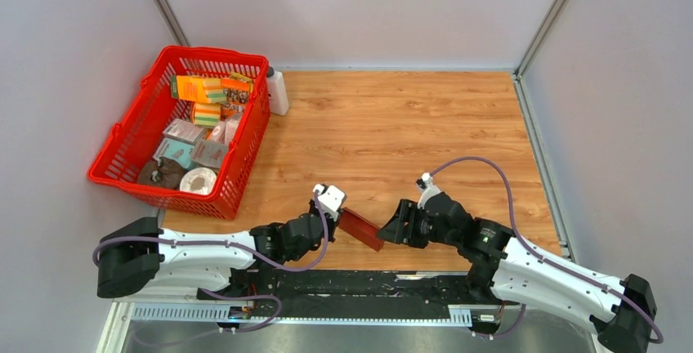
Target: Fold the paper box
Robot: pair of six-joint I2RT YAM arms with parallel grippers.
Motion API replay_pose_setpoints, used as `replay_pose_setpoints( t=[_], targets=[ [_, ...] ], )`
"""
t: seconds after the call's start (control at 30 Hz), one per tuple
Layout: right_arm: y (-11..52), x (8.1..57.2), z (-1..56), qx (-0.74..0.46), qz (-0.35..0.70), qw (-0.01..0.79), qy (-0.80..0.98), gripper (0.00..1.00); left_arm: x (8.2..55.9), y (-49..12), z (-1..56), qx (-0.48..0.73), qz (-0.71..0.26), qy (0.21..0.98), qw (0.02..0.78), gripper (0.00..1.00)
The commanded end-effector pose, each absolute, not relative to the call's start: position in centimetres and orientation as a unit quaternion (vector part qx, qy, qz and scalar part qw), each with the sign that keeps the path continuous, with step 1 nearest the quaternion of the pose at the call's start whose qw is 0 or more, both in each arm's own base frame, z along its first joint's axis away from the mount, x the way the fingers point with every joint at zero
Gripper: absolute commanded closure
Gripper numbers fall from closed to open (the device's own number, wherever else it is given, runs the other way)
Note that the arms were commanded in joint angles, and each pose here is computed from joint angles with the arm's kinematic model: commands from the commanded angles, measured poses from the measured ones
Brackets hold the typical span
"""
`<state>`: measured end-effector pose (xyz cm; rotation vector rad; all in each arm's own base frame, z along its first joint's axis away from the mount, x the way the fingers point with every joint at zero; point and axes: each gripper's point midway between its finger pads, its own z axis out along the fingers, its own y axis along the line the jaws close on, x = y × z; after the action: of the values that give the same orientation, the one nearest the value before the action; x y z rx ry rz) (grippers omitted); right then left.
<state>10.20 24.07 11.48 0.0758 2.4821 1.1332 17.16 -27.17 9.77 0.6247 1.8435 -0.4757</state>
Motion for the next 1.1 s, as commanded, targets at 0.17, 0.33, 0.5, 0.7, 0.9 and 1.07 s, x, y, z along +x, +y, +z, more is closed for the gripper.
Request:
replay_pose_setpoints(
  t=[0.17, 0.33, 0.5, 0.7, 0.9, 1.07],
  targets=[
    [25.1, 12.0, 13.2, 0.047, 0.4, 0.225, 0.887, 0.26, 16.0, -26.5, 7.7, 0.274, -0.192, 0.786, 0.52, 1.0],
    [25.1, 13.3, 12.6, 0.099, 0.396, 0.212, 0.888, 0.26, 15.7, -26.5, 7.5, 0.273, -0.193, 0.786, 0.52, 1.0],
    [25.3, 13.2, 11.8, 0.182, 0.43, 0.163, 0.869, 0.15, 15.5, -26.5, 7.4, 0.263, -0.193, 0.791, 0.518, 1.0],
    [24.2, 12.1, 10.7, 0.283, 0.427, 0.103, 0.853, 0.0, 15.5, -26.1, 6.8, 0.211, -0.161, 0.82, 0.507, 1.0],
    [25.1, 10.4, 11.3, 0.343, 0.457, 0.039, 0.82, 0.0, 15.5, -26.9, 6.6, 0.193, -0.136, 0.83, 0.505, 1.0],
    [26.0, 10.6, 12.0, 0.379, 0.474, 0.028, 0.795, 0.0, 15.2, -27.2, 6.6, 0.195, -0.139, 0.828, 0.506, 1.0]
  ],
)
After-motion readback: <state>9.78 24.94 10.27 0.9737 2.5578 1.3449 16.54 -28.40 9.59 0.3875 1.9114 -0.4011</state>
